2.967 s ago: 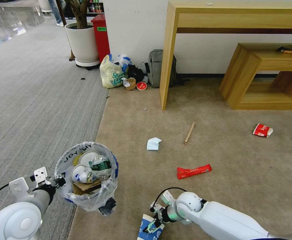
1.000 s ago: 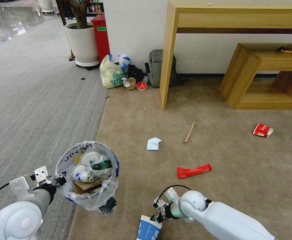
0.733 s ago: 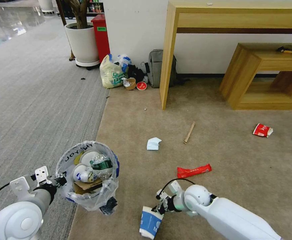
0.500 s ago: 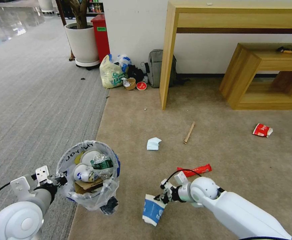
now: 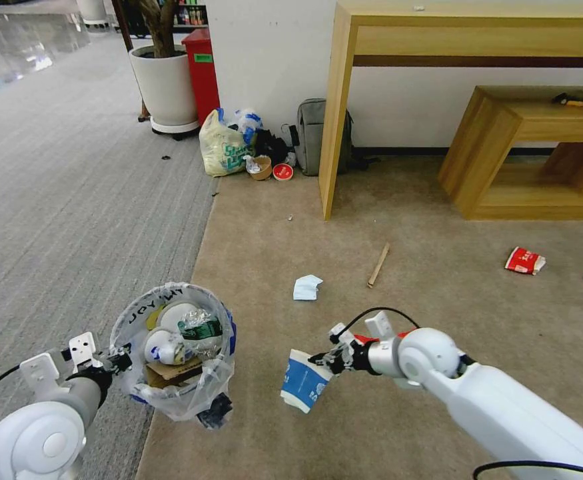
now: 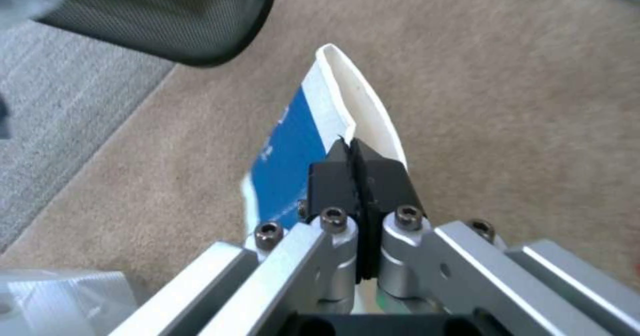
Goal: Pick up the trash bin and place the garbage on the floor into it.
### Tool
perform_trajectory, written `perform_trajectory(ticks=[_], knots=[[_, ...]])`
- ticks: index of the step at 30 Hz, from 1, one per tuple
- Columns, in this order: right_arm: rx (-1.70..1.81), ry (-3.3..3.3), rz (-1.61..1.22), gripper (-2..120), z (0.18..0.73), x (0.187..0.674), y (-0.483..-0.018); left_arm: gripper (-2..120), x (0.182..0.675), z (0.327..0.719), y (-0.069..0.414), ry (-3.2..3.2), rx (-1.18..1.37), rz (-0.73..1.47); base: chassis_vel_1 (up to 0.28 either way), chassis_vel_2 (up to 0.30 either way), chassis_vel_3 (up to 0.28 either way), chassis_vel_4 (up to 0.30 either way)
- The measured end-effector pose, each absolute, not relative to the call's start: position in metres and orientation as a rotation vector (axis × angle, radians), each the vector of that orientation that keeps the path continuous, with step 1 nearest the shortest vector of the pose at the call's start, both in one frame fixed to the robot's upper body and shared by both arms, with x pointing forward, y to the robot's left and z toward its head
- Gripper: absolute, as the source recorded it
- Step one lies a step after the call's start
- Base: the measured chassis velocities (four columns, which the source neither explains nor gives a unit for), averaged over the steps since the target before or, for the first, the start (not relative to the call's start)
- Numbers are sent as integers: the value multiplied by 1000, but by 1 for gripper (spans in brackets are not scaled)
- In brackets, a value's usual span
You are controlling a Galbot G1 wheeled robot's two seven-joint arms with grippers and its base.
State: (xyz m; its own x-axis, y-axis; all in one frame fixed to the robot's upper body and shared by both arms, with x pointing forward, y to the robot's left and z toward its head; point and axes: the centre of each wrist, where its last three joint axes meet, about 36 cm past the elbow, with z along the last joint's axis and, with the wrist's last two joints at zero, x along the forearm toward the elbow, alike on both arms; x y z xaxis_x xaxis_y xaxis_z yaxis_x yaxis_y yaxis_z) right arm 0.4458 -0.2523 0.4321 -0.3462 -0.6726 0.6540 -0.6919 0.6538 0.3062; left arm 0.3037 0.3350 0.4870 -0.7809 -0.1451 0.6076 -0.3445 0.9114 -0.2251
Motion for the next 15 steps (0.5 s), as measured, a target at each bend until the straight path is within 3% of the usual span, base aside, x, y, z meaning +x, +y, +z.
perform_trajectory(ticks=[15], knots=[[1038,-2232,60,0,502,433,-292,0,310,479,343,-2450,362,445,0,0,0,0]])
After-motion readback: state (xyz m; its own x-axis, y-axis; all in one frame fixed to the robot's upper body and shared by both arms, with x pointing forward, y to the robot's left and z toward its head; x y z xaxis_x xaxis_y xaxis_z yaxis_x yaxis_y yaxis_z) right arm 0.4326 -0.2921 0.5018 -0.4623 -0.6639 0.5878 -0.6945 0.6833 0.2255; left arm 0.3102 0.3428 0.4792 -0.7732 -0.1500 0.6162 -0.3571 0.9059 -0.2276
